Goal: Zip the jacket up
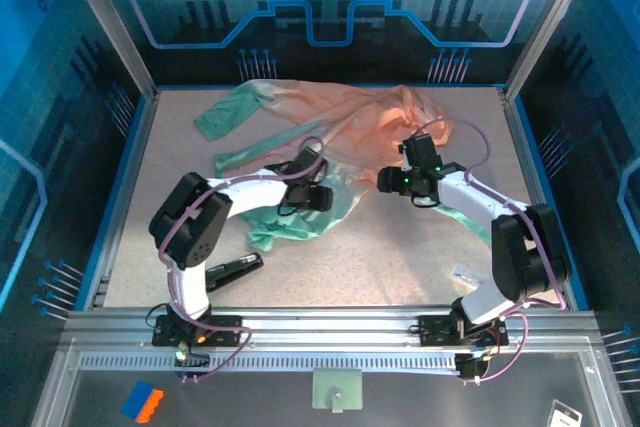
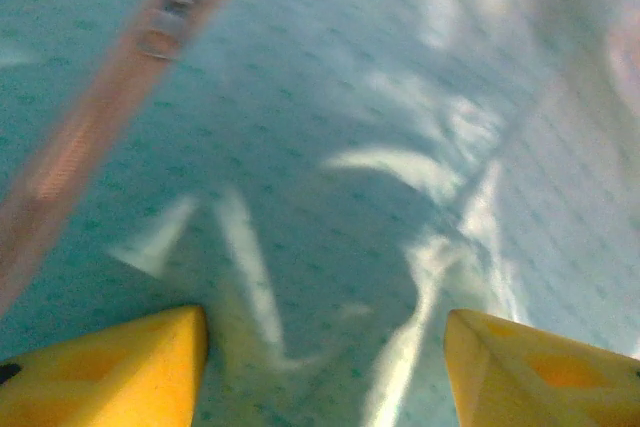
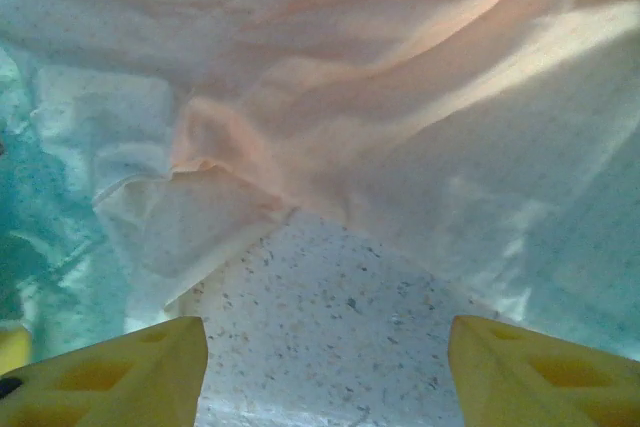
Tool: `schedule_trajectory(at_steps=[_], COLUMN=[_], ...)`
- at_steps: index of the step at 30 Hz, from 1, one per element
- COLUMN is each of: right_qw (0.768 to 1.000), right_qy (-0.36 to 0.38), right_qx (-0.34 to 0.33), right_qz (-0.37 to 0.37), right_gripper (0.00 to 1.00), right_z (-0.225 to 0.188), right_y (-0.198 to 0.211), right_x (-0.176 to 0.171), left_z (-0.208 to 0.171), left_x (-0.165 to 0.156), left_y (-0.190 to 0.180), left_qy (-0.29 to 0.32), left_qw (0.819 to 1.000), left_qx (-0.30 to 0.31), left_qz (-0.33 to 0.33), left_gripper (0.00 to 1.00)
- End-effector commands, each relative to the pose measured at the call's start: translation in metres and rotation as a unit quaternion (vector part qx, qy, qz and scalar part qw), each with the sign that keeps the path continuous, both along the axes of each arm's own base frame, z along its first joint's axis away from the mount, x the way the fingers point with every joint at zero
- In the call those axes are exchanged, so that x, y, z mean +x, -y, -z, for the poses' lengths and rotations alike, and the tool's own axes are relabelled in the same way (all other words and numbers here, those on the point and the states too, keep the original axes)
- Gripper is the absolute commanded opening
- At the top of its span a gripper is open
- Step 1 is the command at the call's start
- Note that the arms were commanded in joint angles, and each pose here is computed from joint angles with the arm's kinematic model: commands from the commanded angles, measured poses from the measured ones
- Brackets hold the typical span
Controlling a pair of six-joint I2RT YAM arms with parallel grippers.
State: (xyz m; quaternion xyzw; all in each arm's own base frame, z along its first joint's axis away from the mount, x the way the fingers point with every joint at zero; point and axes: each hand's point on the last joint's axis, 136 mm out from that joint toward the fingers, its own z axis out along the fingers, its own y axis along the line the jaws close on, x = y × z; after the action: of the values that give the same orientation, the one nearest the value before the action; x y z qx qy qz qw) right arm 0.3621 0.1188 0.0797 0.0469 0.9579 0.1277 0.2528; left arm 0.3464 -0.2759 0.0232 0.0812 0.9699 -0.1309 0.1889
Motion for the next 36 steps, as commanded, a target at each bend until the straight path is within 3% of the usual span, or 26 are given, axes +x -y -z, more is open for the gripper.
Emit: schedule_trajectory(at_steps=[1, 6, 11, 14, 18, 27, 32, 36], right_qw=[0.999, 0.997, 0.997, 0.997, 0.997, 0.993, 0.988, 0.985], right_qy=[-0.025, -0.035, -0.045, -0.054, -0.068, -0.111, -0.138, -0.141], right_qx=[0.025, 0.028, 0.031, 0.032, 0.014, -0.032, -0.074, -0.103], right_qz=[0.041, 0.059, 0.057, 0.052, 0.023, -0.001, 0.004, 0.003], right_gripper=[0.64, 0.63, 0.62, 0.61, 0.6, 0.62, 0.52, 0.42], right_z=[0.0, -0.008, -0.008, -0.002, 0.007, 0.03, 0.039, 0.041], right_y=[0.02, 0.037, 0.033, 0.022, -0.005, -0.039, -0.033, -0.021], right_x=[-0.009, -0.008, -0.009, -0.007, -0.004, 0.002, 0.014, 0.028], left_z=[-0.001, -0.036, -0.086, -0.104, -0.105, -0.059, -0.034, -0.013], left_x=[-0.022, -0.029, -0.011, 0.008, 0.038, 0.069, 0.072, 0.061], left_y=[0.05, 0.112, 0.106, 0.075, 0.005, -0.144, -0.173, -0.165], left_qy=[-0.013, 0.025, 0.081, 0.086, 0.073, -0.005, -0.038, -0.079], left_qw=[0.999, 0.993, 0.988, 0.99, 0.996, 0.997, 0.994, 0.994], left_qx=[-0.013, -0.029, -0.029, -0.029, -0.024, 0.028, 0.041, 0.014], left_qz=[0.038, 0.115, 0.131, 0.107, 0.038, -0.075, -0.089, -0.079], left_gripper=[0.64, 0.65, 0.67, 0.68, 0.68, 0.79, 0.79, 0.7])
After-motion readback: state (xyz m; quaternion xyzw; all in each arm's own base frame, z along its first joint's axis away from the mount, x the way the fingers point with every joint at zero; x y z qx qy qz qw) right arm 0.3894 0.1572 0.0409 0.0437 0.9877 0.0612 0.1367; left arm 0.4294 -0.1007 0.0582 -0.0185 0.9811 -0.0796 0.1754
